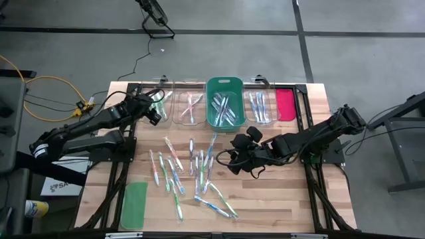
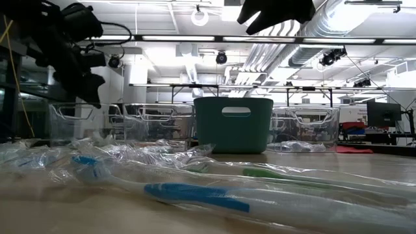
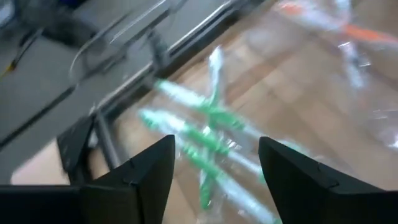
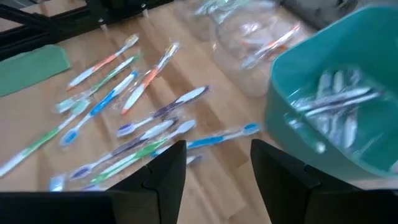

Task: Pick & Place Toothbrushes
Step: Put the green toothbrush into the left transparent bin

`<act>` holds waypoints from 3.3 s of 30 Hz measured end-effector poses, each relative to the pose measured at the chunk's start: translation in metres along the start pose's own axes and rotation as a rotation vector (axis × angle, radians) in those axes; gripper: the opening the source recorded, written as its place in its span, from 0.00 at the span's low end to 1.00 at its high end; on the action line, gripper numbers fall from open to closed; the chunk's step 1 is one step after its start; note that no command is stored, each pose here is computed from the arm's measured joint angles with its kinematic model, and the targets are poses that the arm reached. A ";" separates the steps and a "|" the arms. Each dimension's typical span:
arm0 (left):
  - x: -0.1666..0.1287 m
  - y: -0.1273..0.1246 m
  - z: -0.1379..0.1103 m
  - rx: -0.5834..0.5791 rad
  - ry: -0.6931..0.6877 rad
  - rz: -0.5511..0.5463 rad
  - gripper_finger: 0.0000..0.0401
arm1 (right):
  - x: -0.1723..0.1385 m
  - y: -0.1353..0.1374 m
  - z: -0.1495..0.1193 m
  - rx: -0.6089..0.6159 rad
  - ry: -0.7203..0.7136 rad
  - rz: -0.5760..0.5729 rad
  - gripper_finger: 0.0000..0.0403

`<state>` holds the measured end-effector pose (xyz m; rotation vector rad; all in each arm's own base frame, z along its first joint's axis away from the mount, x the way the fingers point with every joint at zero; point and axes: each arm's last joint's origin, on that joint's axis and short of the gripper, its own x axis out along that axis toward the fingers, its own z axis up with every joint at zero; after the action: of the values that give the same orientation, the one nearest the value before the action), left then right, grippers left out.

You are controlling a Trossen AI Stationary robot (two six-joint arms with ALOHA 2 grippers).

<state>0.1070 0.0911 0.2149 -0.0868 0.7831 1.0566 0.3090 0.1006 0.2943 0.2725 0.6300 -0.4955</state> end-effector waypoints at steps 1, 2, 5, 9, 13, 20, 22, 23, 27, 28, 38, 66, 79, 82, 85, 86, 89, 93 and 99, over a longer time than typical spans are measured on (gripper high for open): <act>-0.001 0.000 0.002 0.023 -0.024 -0.029 0.56 | 0.000 0.000 -0.001 0.012 0.018 0.015 0.43; -0.002 -0.001 0.004 0.045 -0.052 -0.050 0.56 | 0.000 0.001 -0.002 0.029 0.037 0.031 0.43; -0.007 -0.001 0.013 0.099 -0.162 -0.127 0.55 | 0.002 0.002 -0.007 0.069 0.076 0.073 0.43; -0.016 0.000 0.019 0.139 -0.286 -0.221 0.52 | 0.007 0.005 -0.030 0.044 0.094 0.086 0.43; -0.022 0.001 0.020 0.141 -0.332 -0.289 0.48 | 0.012 0.012 -0.058 0.060 0.081 0.162 0.43; -0.023 -0.001 0.020 0.148 -0.343 -0.345 0.42 | 0.018 0.043 -0.107 -0.102 0.097 0.482 0.43; -0.023 -0.001 0.020 0.149 -0.344 -0.354 0.41 | 0.025 0.050 -0.116 -0.093 0.123 0.497 0.43; -0.023 -0.001 0.020 0.150 -0.345 -0.358 0.41 | 0.031 0.051 -0.121 -0.069 0.145 0.486 0.43; -0.023 -0.001 0.020 0.151 -0.345 -0.363 0.41 | 0.049 0.059 -0.123 0.072 0.241 0.520 0.43; -0.023 -0.001 0.020 0.151 -0.345 -0.363 0.41 | 0.053 0.063 -0.122 0.086 0.262 0.539 0.43; -0.023 -0.001 0.020 0.152 -0.341 -0.363 0.41 | 0.073 0.099 -0.096 0.029 0.466 0.450 0.43; -0.022 -0.001 0.019 0.154 -0.326 -0.364 0.41 | 0.116 0.090 -0.067 0.364 0.577 0.278 0.43; -0.022 -0.001 0.017 0.160 -0.307 -0.363 0.41 | 0.124 0.095 -0.086 0.345 0.615 0.245 0.43; -0.022 -0.001 0.016 0.162 -0.302 -0.364 0.41 | 0.127 0.092 -0.088 0.333 0.630 0.232 0.43; -0.022 -0.001 0.015 0.165 -0.294 -0.365 0.41 | 0.127 0.091 -0.086 0.329 0.614 0.217 0.43; -0.022 -0.001 0.015 0.167 -0.289 -0.365 0.41 | 0.127 0.090 -0.087 0.326 0.614 0.206 0.43; -0.021 -0.001 0.014 0.171 -0.276 -0.364 0.41 | 0.127 0.091 -0.086 0.324 0.611 0.213 0.43; -0.021 -0.001 0.014 0.170 -0.276 -0.359 0.41 | 0.128 0.090 -0.086 0.323 0.614 0.214 0.43; -0.021 -0.001 0.014 0.170 -0.276 -0.358 0.41 | 0.134 0.093 -0.094 0.322 0.653 0.236 0.43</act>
<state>0.1101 0.0805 0.2376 0.0613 0.5764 0.6424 0.4040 0.1682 0.1468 0.8235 1.1366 -0.2706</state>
